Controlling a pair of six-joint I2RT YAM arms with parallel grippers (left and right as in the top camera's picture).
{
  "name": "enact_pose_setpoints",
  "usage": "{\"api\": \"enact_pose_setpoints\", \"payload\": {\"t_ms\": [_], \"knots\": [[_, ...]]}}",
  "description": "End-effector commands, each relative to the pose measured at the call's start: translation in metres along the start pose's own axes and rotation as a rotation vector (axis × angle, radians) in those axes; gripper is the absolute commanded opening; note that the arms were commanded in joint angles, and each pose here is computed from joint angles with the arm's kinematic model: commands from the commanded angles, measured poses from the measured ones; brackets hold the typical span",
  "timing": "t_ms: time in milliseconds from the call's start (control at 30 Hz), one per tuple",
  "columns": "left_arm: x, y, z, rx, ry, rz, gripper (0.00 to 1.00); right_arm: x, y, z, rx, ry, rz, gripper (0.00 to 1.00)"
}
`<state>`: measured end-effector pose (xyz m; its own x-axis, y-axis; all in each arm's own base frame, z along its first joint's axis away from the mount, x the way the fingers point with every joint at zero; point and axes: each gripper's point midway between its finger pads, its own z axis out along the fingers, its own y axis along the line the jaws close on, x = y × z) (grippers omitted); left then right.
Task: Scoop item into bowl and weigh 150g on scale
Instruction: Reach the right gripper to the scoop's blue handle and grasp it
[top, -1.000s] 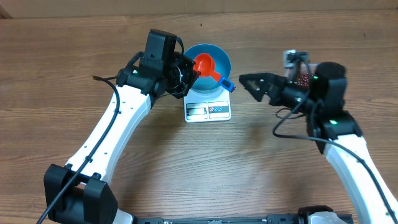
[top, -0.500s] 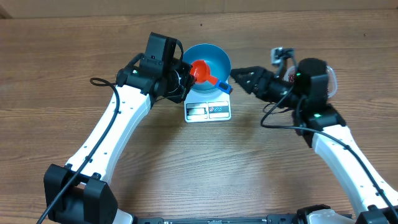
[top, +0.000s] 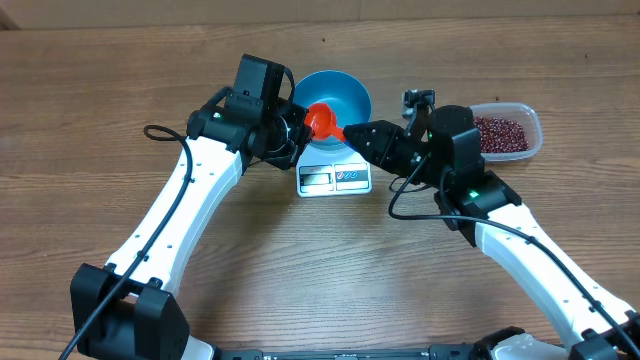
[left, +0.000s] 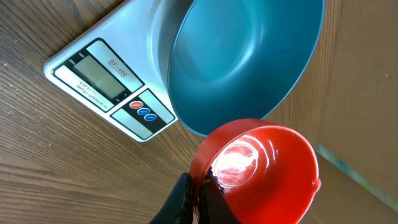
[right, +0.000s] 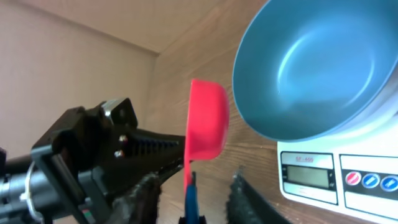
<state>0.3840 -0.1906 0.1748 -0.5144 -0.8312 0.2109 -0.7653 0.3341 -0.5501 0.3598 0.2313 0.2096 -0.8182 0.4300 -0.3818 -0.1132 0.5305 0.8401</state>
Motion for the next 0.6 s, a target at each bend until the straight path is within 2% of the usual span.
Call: {"api": "enact_pose_setpoints", "payload": {"t_ms": [0, 567], "knots": [[-0.0003, -0.0019, -0.0012, 0.005, -0.009, -0.002, 0.04, -0.0086, 0.0056, 0.0015, 0.001, -0.029, 0.029, 0.3], [-0.0005, -0.0022, -0.0012, 0.006, -0.01, -0.009, 0.04, -0.0029, 0.0088, 0.0018, -0.018, 0.004, 0.083, 0.25]]}}
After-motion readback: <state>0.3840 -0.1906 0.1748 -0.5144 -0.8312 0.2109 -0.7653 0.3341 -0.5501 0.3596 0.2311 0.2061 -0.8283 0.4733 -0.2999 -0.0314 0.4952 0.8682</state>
